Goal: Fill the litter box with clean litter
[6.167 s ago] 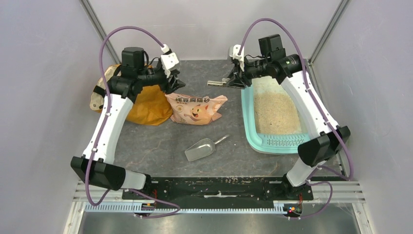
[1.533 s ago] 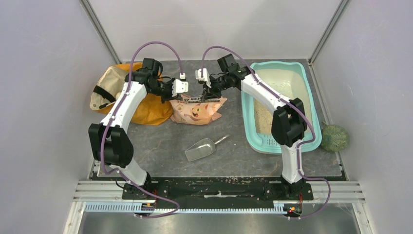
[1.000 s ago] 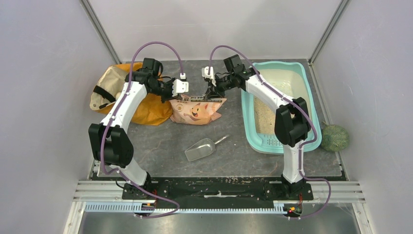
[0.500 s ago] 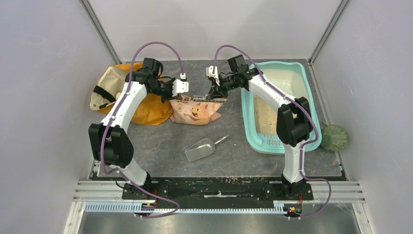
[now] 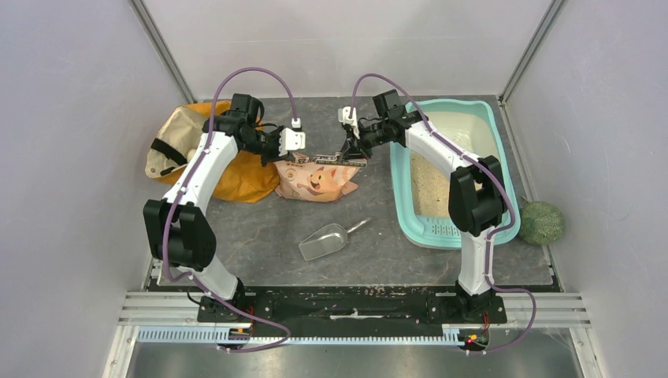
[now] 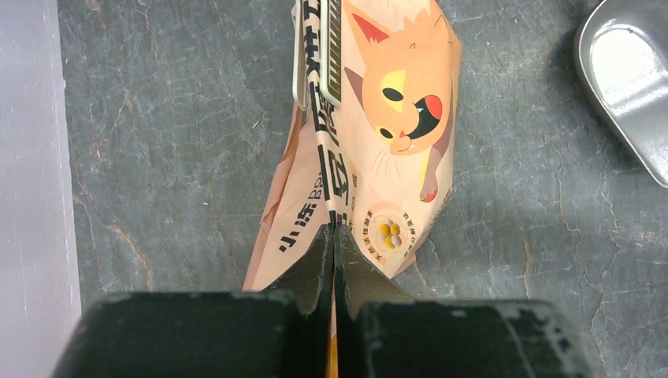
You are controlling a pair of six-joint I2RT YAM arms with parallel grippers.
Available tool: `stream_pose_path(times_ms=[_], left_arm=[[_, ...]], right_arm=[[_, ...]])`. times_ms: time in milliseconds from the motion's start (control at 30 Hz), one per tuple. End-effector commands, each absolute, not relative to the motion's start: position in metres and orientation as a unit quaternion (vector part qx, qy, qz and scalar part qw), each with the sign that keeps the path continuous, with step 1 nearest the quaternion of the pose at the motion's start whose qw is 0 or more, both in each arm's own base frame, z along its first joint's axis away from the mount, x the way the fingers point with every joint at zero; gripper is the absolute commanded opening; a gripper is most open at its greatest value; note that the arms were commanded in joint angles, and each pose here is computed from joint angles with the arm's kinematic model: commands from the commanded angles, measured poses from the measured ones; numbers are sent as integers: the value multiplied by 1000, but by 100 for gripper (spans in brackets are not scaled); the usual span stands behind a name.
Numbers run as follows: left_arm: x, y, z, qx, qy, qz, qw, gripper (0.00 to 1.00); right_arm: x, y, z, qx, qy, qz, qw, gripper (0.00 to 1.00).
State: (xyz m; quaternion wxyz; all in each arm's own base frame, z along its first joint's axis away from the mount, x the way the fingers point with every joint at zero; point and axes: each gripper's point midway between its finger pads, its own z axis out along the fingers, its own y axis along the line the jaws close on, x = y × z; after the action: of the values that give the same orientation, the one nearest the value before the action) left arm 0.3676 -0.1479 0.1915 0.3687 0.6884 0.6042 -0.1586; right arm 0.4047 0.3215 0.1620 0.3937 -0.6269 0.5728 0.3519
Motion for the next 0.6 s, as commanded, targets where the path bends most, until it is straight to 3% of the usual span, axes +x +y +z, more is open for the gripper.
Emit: stream_pose_path(times_ms=[0, 200, 267, 400, 567], left_arm=[[372, -149, 200, 693, 594, -154, 378, 2], [372, -149, 200, 693, 594, -154, 379, 2], [372, -149, 200, 693, 593, -153, 379, 2], [372, -150, 200, 693, 593, -154, 379, 2], [370, -152, 199, 694, 592, -158, 378, 2]], right_arm=[[408, 318, 166, -627, 568, 347, 405, 0], [407, 318, 163, -629, 567, 345, 405, 1], [407, 318, 162, -629, 568, 345, 404, 8], [408, 318, 165, -626, 571, 343, 405, 38], [408, 319, 172, -621, 572, 344, 410, 57]])
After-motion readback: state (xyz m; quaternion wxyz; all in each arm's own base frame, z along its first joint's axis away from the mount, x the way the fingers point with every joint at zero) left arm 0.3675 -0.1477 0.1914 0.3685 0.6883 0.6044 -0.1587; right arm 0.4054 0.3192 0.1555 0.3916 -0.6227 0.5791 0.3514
